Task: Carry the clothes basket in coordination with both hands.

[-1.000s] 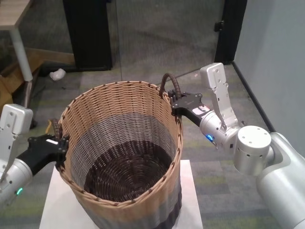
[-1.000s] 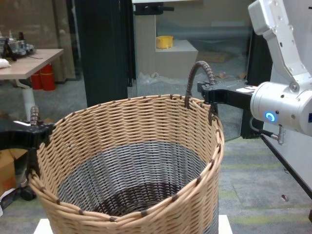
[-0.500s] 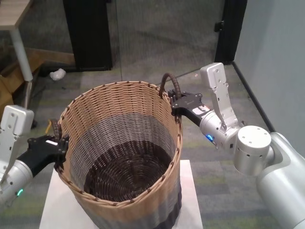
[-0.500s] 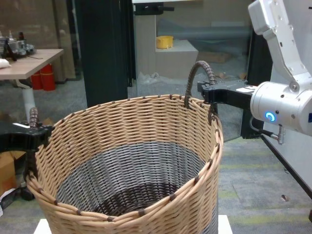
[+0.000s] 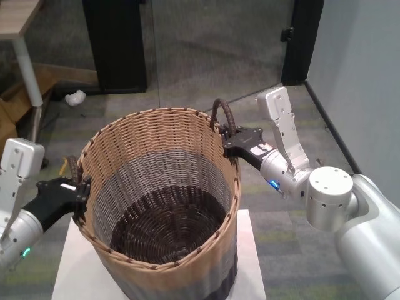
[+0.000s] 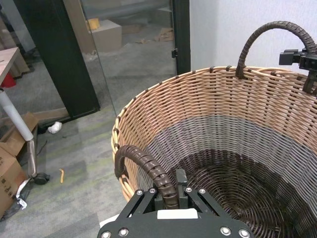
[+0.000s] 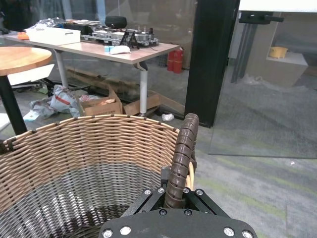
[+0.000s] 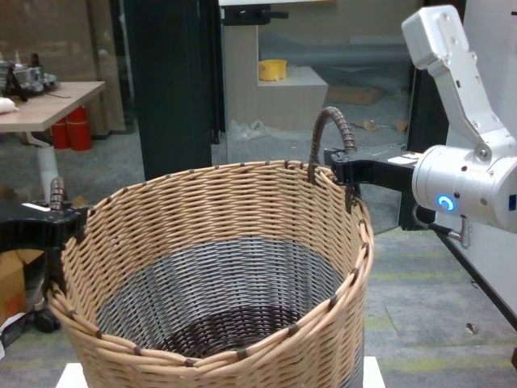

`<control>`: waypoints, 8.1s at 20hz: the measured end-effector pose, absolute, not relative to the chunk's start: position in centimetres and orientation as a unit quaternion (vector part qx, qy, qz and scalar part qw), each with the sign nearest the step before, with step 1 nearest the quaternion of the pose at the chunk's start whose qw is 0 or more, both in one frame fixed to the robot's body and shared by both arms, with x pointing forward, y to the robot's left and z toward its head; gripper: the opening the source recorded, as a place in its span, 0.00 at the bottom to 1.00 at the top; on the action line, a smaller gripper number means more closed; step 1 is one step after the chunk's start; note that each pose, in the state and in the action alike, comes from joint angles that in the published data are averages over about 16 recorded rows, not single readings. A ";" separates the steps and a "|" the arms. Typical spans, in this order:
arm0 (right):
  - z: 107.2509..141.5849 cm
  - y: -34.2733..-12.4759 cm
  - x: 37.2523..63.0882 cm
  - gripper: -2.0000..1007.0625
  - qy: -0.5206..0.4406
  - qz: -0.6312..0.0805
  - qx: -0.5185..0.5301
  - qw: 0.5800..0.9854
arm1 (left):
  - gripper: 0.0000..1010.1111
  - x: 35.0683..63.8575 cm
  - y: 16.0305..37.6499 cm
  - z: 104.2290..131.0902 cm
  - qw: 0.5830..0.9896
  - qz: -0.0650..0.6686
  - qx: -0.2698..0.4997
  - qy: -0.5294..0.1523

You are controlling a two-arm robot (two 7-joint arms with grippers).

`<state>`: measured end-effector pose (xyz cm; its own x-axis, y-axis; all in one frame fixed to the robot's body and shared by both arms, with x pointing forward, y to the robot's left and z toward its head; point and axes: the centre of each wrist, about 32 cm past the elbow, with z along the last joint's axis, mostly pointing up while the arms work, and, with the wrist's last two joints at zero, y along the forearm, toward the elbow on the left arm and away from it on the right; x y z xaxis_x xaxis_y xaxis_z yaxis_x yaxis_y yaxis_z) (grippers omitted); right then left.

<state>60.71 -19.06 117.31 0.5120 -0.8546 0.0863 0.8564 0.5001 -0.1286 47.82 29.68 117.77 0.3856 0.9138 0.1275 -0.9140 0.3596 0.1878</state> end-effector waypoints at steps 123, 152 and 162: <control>123.7 -21.4 60.2 1.00 -0.038 -0.527 0.058 0.847 | 0.99 46.0 28.1 126.4 0.790 0.582 0.053 -0.185; 123.7 -21.4 60.2 1.00 -0.038 -0.527 0.058 0.847 | 0.99 46.0 28.1 126.4 0.790 0.581 0.053 -0.185; 123.7 -21.4 60.2 1.00 -0.038 -0.527 0.058 0.847 | 0.99 46.0 28.1 126.4 0.790 0.581 0.053 -0.185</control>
<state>60.16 -21.38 123.72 0.4409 -0.8976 0.0034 0.8888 0.4371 0.1379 45.95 28.08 126.39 0.2552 0.8997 0.3540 -0.9388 0.3182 -0.1320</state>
